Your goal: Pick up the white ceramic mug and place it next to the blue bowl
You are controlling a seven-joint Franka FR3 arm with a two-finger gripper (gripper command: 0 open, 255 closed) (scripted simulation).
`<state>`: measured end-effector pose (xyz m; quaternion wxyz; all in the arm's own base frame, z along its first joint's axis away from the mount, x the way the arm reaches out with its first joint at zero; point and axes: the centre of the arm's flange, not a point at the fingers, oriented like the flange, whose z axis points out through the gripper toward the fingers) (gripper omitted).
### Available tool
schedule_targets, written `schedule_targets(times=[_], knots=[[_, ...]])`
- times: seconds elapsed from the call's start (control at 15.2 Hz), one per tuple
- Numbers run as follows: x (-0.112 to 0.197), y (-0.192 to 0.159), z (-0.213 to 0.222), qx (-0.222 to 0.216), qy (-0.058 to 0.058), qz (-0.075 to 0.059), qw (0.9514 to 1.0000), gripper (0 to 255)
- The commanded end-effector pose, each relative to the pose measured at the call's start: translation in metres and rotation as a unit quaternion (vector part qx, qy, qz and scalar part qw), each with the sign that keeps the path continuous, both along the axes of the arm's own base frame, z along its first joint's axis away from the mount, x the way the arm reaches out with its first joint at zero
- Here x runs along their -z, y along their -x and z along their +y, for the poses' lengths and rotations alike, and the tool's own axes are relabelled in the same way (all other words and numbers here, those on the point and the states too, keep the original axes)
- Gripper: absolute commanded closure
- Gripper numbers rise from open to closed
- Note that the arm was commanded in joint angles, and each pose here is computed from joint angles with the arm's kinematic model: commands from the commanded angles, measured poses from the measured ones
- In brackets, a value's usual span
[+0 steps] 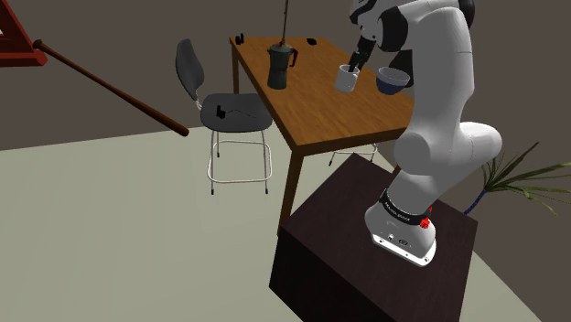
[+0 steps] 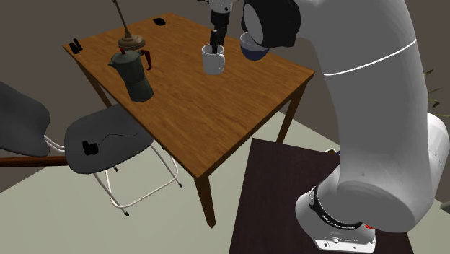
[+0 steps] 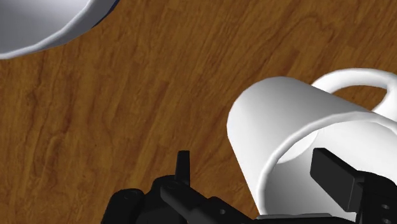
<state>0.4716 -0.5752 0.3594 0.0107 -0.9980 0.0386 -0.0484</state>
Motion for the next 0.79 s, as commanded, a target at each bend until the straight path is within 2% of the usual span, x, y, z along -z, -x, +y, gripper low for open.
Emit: schedule_targets(times=[0.0,0.26,0.73], knots=[[0.0,0.0,0.0,0.0,0.0,0.0,1.0,0],[-0.05,0.005,-0.001,0.0,0.0,0.0,1.0,0],[-0.05,0.005,-0.001,0.0,0.0,0.0,1.0,0]])
